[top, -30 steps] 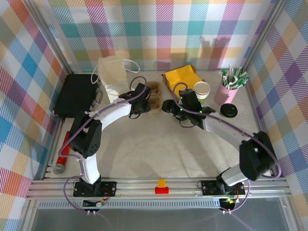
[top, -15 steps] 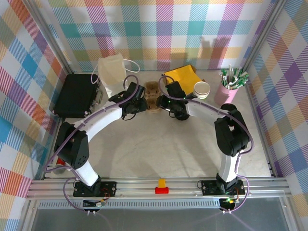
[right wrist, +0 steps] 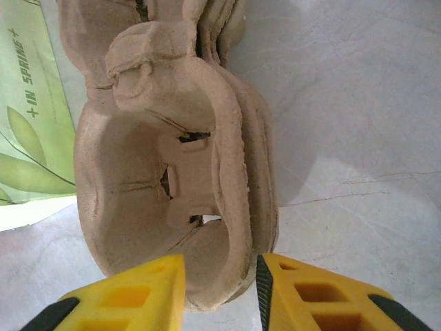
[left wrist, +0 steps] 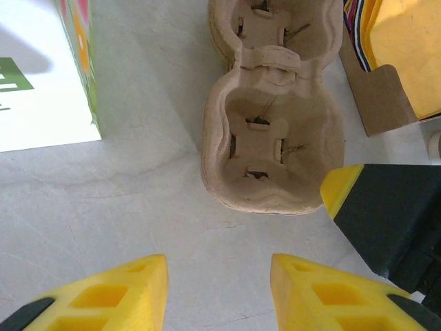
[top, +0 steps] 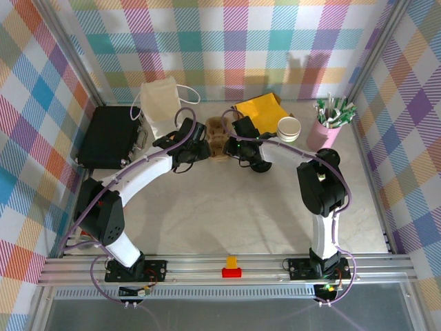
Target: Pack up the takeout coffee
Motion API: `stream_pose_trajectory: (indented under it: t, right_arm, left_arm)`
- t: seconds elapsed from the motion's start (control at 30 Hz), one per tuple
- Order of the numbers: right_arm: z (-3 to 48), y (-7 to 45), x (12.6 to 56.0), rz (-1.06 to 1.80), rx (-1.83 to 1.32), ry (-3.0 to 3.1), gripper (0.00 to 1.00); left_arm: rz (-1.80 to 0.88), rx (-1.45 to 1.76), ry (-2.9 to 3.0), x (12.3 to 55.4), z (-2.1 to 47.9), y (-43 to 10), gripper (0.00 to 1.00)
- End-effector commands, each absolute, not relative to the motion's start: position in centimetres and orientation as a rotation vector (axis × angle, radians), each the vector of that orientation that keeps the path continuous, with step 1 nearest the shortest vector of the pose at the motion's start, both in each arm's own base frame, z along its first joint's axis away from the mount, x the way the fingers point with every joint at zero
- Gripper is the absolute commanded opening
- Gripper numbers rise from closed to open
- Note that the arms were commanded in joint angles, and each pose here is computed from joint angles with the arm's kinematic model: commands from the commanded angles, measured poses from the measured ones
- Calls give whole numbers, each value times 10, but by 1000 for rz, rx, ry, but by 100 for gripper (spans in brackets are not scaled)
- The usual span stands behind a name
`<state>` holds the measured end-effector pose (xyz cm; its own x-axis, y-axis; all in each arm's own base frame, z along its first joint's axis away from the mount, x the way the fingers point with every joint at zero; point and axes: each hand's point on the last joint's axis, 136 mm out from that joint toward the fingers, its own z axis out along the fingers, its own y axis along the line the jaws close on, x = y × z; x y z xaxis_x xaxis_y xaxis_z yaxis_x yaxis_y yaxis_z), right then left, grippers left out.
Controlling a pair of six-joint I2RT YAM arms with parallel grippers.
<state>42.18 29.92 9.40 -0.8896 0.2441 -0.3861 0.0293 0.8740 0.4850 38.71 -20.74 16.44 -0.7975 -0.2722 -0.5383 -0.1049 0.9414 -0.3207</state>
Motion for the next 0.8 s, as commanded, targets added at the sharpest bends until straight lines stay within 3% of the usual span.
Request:
stream_pose_trajectory:
  t: [0.0, 0.27, 0.77]
  right_arm:
    - [99, 305, 428, 658, 170, 2589, 34]
    - [94, 305, 430, 633, 172, 2603, 32]
    - [95, 300, 433, 587, 172, 2602, 38]
  left_arm:
    - [-368, -286, 2494, 379, 169, -200, 43]
    - [-370, -286, 2492, 378, 171, -199, 43]
    - [-368, -287, 2498, 378, 169, -199, 44]
